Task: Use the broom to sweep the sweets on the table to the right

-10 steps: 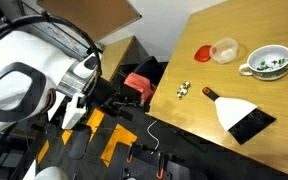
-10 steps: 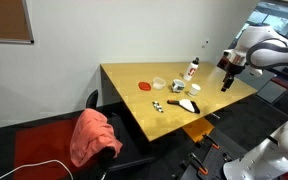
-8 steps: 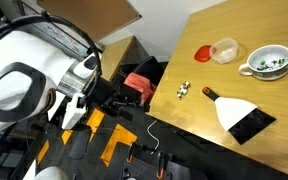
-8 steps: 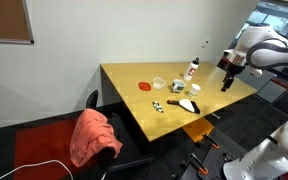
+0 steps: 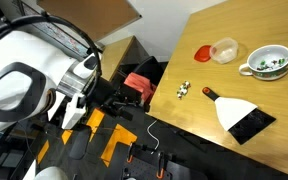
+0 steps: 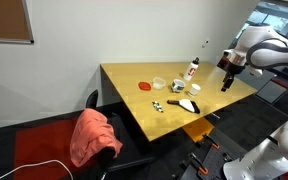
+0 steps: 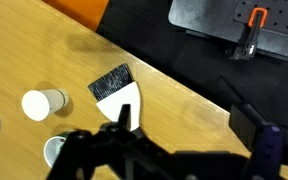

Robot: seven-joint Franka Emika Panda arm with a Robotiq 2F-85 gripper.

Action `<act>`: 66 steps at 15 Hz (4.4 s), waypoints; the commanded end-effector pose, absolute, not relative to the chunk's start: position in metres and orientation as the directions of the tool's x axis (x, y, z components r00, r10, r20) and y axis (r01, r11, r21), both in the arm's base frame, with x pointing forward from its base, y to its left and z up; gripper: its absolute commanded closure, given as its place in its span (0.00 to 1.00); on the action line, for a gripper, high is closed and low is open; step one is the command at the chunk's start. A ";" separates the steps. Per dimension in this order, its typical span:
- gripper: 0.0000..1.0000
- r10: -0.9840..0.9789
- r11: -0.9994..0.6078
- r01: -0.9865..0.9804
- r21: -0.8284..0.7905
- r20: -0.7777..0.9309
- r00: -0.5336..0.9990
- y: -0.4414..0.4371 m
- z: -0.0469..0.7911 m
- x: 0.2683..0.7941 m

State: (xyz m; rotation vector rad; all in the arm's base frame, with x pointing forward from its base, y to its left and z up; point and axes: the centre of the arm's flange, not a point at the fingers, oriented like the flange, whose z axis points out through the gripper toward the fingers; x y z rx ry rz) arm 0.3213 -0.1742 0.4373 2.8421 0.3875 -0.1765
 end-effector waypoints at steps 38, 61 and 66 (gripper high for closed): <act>0.00 -0.977 0.029 -0.993 -0.114 0.206 -0.052 -0.222 0.279 0.461; 0.00 -0.693 0.605 -0.788 -0.116 0.412 -0.592 -0.217 0.185 0.512; 0.00 -0.720 0.578 -0.810 -0.094 0.407 -0.561 -0.217 0.171 0.506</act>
